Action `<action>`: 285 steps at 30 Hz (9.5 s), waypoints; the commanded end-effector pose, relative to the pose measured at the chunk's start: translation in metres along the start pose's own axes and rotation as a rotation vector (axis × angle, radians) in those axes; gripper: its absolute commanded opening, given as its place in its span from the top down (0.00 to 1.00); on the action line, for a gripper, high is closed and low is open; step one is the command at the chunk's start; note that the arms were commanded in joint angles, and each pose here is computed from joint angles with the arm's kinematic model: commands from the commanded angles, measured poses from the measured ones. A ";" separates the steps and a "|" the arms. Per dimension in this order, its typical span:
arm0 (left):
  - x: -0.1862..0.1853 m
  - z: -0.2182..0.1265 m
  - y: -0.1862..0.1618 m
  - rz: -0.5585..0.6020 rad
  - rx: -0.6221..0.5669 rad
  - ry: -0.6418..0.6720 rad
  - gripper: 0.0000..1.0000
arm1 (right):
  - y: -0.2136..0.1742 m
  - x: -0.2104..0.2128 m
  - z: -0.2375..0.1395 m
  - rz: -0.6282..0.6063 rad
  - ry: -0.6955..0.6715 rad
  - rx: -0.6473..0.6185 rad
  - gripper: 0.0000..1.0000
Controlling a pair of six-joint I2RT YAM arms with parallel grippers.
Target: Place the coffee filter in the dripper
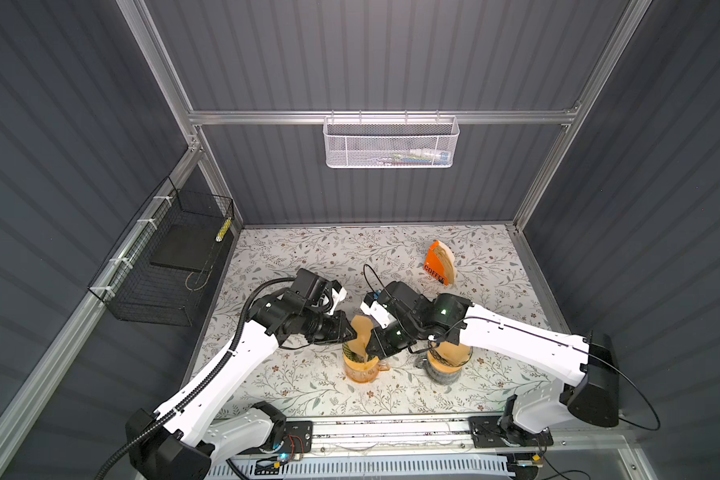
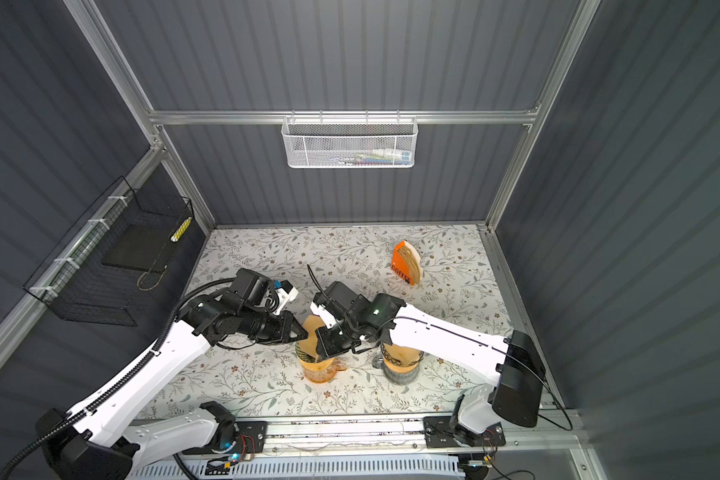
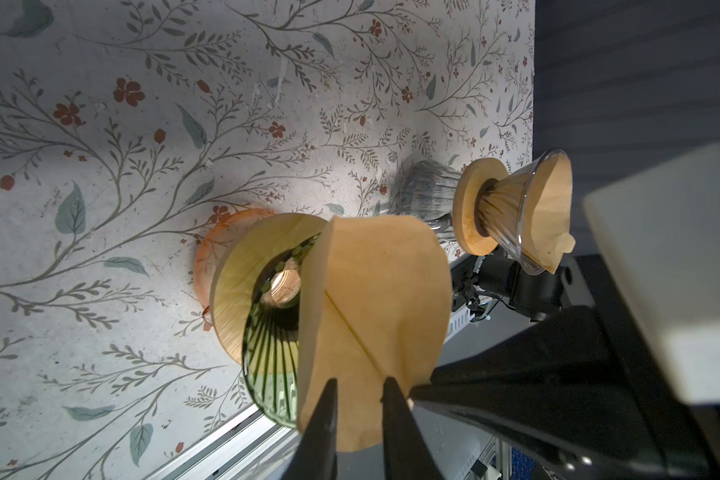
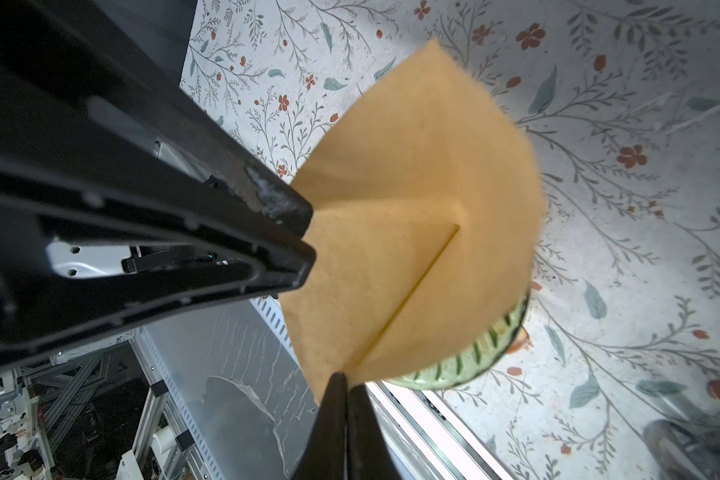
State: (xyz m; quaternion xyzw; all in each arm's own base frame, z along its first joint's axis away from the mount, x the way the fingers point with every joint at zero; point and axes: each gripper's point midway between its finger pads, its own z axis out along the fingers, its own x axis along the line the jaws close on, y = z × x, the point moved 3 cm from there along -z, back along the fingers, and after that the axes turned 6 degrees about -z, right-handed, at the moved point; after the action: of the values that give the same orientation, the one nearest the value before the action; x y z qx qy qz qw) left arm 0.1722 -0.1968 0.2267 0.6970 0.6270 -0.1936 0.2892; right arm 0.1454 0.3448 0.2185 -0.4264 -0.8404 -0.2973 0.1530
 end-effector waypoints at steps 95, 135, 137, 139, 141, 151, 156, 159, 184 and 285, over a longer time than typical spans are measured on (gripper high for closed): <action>0.010 0.009 0.004 -0.032 -0.067 0.008 0.83 | 0.019 -0.025 0.004 -0.018 -0.031 -0.108 0.90; 0.019 0.009 -0.018 -0.017 -0.009 0.006 0.82 | -0.005 -0.028 0.003 0.022 -0.032 -0.104 0.89; 0.019 0.009 -0.017 -0.017 -0.010 0.006 0.82 | -0.005 -0.029 0.006 0.021 -0.033 -0.098 0.89; 0.020 0.010 -0.018 -0.019 -0.009 0.012 0.82 | -0.005 -0.029 0.009 0.022 -0.033 -0.093 0.89; 0.021 0.011 -0.018 -0.020 -0.007 0.013 0.82 | -0.005 -0.029 0.010 0.019 -0.031 -0.090 0.89; 0.027 0.016 -0.017 -0.023 -0.013 0.029 0.82 | -0.001 -0.029 0.014 0.011 -0.035 -0.083 0.90; 0.027 0.017 -0.015 -0.020 -0.018 0.031 0.83 | 0.001 -0.029 0.017 0.006 -0.043 -0.077 0.90; 0.026 0.016 -0.014 -0.015 -0.023 0.031 0.83 | 0.002 -0.029 0.018 0.002 -0.050 -0.077 0.90; 0.013 0.006 -0.002 0.011 -0.068 0.020 0.83 | 0.015 -0.021 0.005 -0.029 -0.062 -0.096 0.90; 0.029 0.005 -0.026 -0.022 -0.062 0.014 0.83 | -0.007 -0.041 0.004 0.054 -0.070 -0.098 0.90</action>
State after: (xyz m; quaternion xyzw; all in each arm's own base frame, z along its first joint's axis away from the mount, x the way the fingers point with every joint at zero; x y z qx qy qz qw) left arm 0.1567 -0.1776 0.2047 0.6817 0.6396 -0.1613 0.3164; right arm 0.1662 0.3208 0.1988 -0.4610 -0.8150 -0.3315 0.1157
